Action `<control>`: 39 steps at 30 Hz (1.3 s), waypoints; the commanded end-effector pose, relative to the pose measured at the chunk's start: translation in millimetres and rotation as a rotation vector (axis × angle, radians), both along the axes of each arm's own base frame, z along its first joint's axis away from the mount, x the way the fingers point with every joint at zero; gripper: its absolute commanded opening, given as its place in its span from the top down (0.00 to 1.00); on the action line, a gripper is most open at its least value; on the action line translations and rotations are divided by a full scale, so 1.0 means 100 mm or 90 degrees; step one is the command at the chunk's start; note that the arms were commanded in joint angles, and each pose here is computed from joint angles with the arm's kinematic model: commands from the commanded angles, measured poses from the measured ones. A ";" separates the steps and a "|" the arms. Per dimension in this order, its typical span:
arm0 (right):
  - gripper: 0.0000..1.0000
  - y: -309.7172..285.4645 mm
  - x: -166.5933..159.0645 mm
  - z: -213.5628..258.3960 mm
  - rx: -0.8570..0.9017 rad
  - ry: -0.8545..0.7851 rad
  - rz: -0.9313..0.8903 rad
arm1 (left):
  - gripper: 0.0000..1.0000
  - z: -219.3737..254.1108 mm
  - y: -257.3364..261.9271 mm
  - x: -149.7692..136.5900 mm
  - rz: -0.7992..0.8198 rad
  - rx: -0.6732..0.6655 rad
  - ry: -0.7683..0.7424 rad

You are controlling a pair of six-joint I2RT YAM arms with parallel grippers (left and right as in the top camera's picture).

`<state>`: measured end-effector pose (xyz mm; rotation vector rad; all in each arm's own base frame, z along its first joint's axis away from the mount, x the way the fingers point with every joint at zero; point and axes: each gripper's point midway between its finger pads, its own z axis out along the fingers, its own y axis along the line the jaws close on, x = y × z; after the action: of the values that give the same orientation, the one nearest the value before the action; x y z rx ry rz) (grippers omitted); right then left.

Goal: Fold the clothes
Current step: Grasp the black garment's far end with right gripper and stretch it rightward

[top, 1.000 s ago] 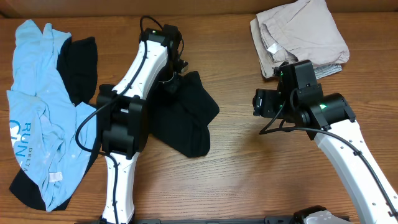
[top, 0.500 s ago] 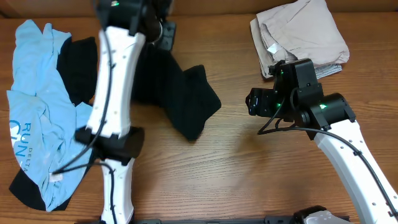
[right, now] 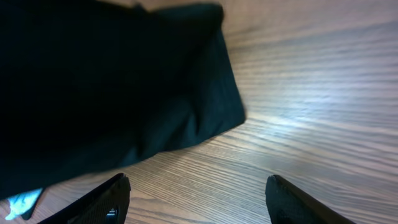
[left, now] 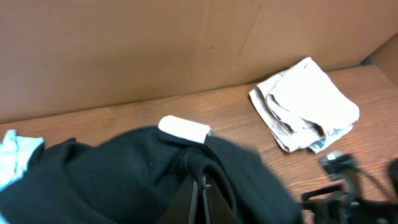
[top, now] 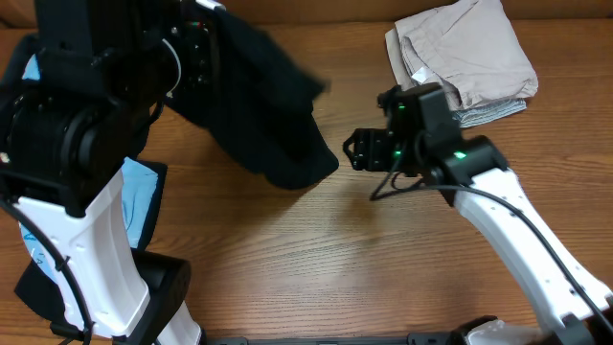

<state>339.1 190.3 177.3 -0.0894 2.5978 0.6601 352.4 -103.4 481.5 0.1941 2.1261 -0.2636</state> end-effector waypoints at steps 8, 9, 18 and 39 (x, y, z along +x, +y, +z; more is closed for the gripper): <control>0.26 0.38 -0.07 -0.74 -0.007 0.142 0.034 | 0.96 -0.02 0.17 0.10 0.065 0.023 -0.005; 0.26 0.41 -0.10 -0.82 -0.007 0.162 0.033 | 0.96 -0.02 0.18 0.10 0.070 0.026 -0.006; 0.26 0.59 -0.18 -1.35 -0.034 0.256 -0.066 | 0.96 -0.07 0.26 0.11 0.092 0.044 0.006; 0.96 0.75 -0.12 -1.48 -0.048 0.230 -0.094 | 0.96 -0.10 0.46 0.12 0.160 0.075 0.008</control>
<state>308.8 277.2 5.1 0.2270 3.0039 0.5542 359.3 -71.9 471.4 0.0807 2.1616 -0.0590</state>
